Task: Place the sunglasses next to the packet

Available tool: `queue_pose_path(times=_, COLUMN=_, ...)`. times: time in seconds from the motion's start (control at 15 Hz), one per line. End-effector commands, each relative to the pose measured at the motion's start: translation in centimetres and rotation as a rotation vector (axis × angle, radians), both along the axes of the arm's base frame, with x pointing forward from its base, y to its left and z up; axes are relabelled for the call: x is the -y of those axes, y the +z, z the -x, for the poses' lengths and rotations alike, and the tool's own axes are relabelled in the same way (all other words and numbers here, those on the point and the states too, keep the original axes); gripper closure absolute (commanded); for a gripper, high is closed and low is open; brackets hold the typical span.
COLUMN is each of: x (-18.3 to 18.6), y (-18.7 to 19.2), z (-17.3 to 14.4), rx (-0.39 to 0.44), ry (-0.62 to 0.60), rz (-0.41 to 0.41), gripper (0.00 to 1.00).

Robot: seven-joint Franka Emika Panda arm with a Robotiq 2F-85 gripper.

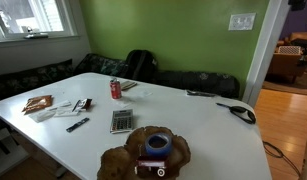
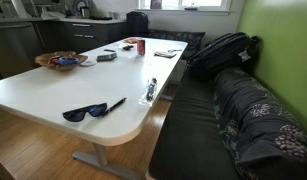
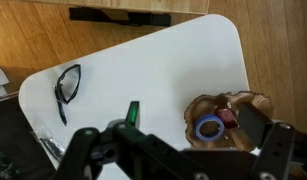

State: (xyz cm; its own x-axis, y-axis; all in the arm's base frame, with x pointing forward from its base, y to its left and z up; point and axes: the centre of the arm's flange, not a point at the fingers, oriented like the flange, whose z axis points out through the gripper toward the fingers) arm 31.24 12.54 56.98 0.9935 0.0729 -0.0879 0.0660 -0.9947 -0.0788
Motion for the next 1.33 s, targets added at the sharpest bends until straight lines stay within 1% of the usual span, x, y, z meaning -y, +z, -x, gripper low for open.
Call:
queue_pose_path(times=0.0, x=0.3, y=-0.2, z=0.4, rx=0.015, ry=0.054, rz=-0.009, gripper=0.0)
queue_pose_path(times=0.07, x=0.6, y=-0.1, z=0.5, rx=0.014, ry=0.103, rz=-0.051, gripper=0.0)
queue_pose_path(times=0.13, x=1.3, y=-0.1, z=0.5, rx=0.015, ry=0.144, rz=-0.074, gripper=0.0)
queue_pose_path(times=0.2, x=2.1, y=-0.2, z=0.4, rx=0.028, ry=0.179, rz=-0.086, gripper=0.0)
queue_pose_path(times=0.27, x=2.7, y=-0.3, z=0.2, rx=0.02, ry=0.189, rz=-0.061, gripper=0.0)
queue_pose_path(times=0.4, x=4.1, y=-1.1, z=-0.6, rx=-0.004, ry=0.159, rz=0.054, gripper=0.0)
queue_pose_path(times=0.53, x=5.6, y=-2.3, z=-1.4, rx=0.004, ry=0.117, rz=0.172, gripper=0.0)
queue_pose_path(times=0.67, x=7.2, y=-4.5, z=-2.1, rx=0.012, ry=0.075, rz=0.264, gripper=0.0)
queue_pose_path(times=0.8, x=9.1, y=-7.2, z=-2.4, rx=0.008, ry=0.02, rz=0.324, gripper=0.0)
queue_pose_path(times=0.93, x=11.4, y=-10.3, z=-1.9, rx=-0.009, ry=-0.073, rz=0.356, gripper=0.0)
queue_pose_path(times=1.27, x=18.6, y=-18.3, z=1.1, rx=-0.104, ry=-0.295, rz=0.474, gripper=0.0)
